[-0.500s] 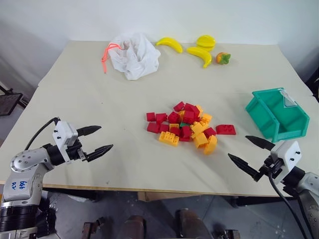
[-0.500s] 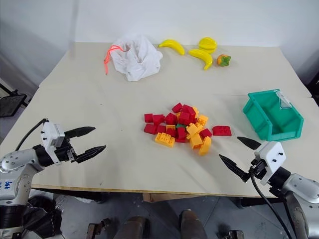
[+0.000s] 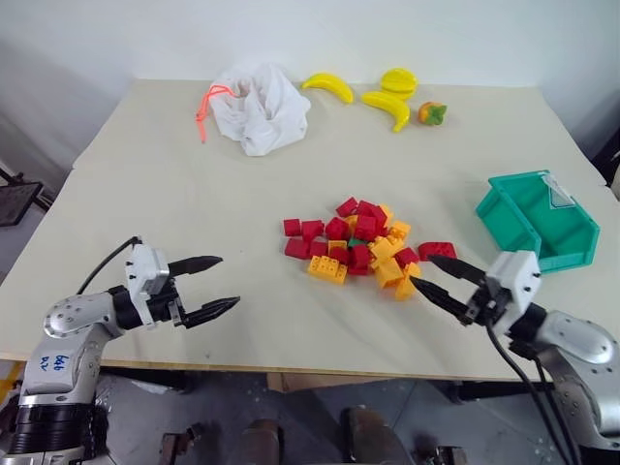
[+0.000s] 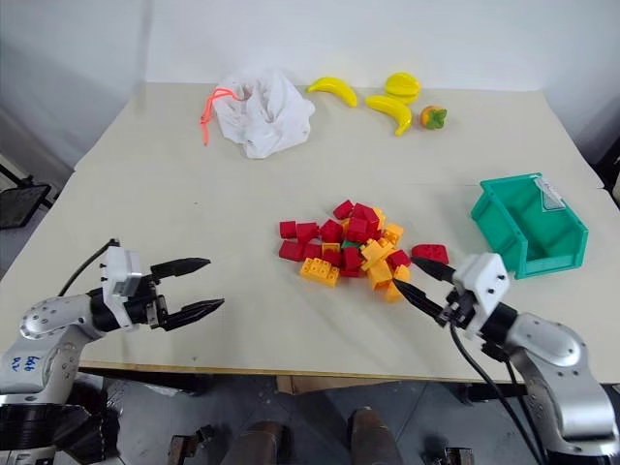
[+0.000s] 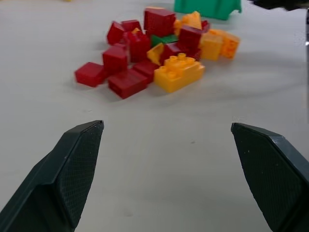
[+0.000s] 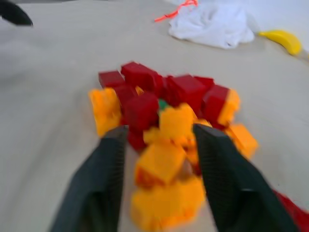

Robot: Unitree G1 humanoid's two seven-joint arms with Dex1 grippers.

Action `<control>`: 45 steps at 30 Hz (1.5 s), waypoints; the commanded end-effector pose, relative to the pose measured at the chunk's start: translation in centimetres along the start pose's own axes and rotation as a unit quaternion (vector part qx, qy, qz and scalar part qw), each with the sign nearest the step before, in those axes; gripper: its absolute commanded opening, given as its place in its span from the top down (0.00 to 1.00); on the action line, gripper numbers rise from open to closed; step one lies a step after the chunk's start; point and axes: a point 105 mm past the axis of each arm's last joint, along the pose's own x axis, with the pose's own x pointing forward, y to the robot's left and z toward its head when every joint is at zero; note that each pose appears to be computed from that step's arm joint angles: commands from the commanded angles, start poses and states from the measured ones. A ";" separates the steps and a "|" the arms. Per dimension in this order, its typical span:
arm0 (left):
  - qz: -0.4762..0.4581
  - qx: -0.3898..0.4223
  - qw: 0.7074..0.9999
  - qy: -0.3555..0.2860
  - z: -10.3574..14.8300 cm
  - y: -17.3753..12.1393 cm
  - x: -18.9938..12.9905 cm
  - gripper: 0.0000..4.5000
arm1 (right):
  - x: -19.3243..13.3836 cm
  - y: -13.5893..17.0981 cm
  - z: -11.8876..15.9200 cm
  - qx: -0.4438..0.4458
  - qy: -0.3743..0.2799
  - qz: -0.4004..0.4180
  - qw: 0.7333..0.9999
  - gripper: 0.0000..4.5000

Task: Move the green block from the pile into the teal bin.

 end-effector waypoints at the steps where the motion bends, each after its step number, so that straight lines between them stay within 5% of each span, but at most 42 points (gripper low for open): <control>1: -0.006 0.022 1.000 -0.019 1.5 0.0 0.4 0.00 | 2.5 1.4 0.6 -0.009 0.003 0.019 1.000 0.79; 4: 0.007 0.023 1.000 -0.019 1.6 0.8 0.3 0.00 | 5.2 2.3 -0.1 -0.013 0.038 0.046 0.998 0.99; 13: 0.025 0.023 0.999 -0.034 2.0 1.6 0.6 0.00 | 9.9 -1.7 0.0 -0.045 0.063 -0.028 0.997 0.99; 19: 0.035 0.020 0.998 -0.044 2.3 1.7 1.0 0.00 | 9.0 -8.2 -2.0 -0.053 0.105 -0.129 0.985 0.99; 23: 0.038 0.017 0.998 -0.047 2.3 1.9 1.1 0.00 | 9.3 -9.1 -2.1 -0.069 0.113 -0.115 0.984 0.99; 31: 0.044 0.010 0.998 -0.053 2.5 2.2 1.3 0.00 | 11.4 -3.3 0.3 -0.089 0.057 -0.003 0.994 0.99; 36: 0.047 0.007 0.997 -0.053 2.5 2.0 1.0 0.00 | 9.9 0.3 -0.3 -0.085 0.064 0.045 0.993 0.99; 45: 0.049 0.002 0.997 -0.051 2.2 1.7 0.8 0.00 | 3.7 -2.3 -1.4 -0.055 0.115 0.018 0.992 0.99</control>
